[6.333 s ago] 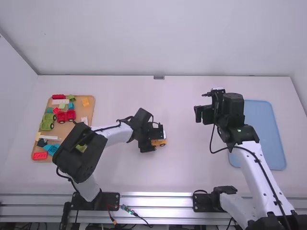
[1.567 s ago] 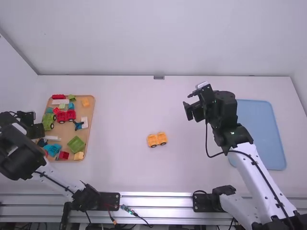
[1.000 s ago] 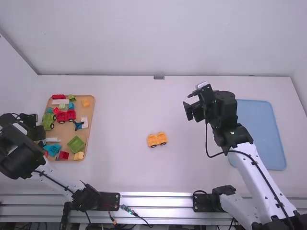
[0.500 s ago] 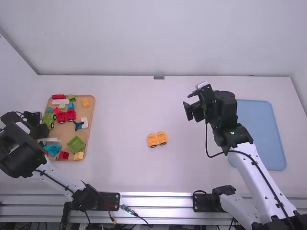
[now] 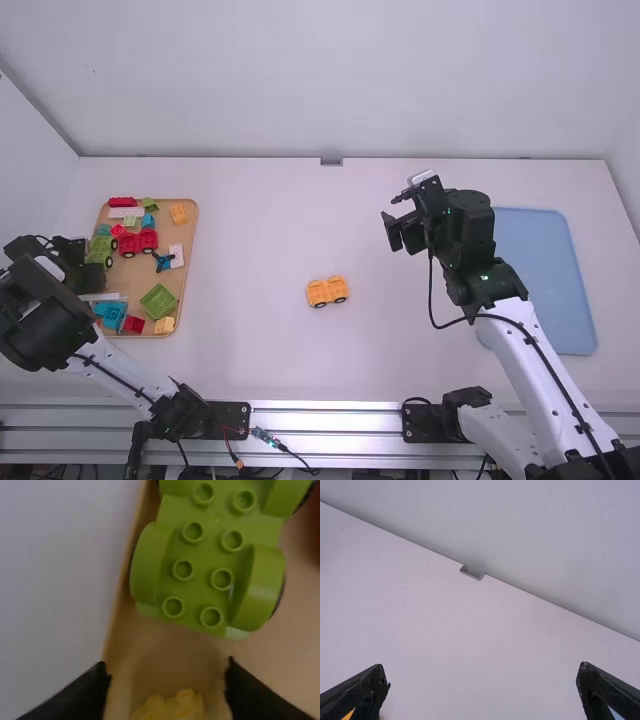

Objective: Assemble lego blocks to make yellow taxi

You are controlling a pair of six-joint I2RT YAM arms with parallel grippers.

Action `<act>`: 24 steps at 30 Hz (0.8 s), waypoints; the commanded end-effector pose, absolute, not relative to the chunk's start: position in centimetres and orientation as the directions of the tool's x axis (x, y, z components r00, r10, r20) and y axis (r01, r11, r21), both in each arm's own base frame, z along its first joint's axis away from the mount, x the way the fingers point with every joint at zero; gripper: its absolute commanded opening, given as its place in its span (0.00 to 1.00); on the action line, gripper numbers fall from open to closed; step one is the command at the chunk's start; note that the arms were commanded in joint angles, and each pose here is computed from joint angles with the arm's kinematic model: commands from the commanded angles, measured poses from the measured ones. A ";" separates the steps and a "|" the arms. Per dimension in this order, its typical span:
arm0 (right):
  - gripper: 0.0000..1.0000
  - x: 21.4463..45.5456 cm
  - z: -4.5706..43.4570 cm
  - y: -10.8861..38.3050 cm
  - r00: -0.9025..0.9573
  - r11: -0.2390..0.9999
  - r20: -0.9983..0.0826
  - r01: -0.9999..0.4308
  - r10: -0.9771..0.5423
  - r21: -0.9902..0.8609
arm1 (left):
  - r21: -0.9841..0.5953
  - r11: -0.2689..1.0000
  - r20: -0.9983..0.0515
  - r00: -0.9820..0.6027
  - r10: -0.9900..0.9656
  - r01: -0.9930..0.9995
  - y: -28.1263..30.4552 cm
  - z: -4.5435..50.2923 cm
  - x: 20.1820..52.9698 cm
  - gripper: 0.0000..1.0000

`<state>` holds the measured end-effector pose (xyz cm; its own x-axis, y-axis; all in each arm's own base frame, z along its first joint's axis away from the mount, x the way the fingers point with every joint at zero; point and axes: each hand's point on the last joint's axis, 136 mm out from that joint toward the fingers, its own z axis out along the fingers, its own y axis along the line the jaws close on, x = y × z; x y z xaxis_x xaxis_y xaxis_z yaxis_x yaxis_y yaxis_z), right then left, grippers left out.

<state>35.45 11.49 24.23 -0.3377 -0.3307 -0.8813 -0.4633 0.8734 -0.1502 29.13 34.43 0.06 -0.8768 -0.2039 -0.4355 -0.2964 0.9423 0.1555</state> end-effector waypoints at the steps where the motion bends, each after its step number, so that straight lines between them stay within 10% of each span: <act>1: 0.99 35.8 26.1 11.5 -0.301 0.875 -0.898 -0.456 -0.321 -0.160 | 0.095 0.960 -0.444 -0.875 -0.195 -0.262 32.9 -0.6 29.7 0.72; 13: 0.99 35.9 26.3 11.6 -0.293 0.875 -0.901 -0.457 -0.319 -0.160 | 0.162 0.971 -0.344 -0.932 -0.112 -0.177 32.7 -1.4 28.1 0.63; 24: 0.99 35.9 26.3 11.6 -0.293 0.875 -0.901 -0.457 -0.319 -0.161 | 0.188 0.981 -0.303 -0.953 0.013 -0.046 32.1 -1.6 27.9 0.89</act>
<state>35.53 11.50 24.38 -0.3322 -0.3277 -0.8845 -0.4617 0.8742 -0.1504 28.68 33.21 -0.22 -0.9274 -0.0512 -0.3706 -0.1274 0.9746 0.1841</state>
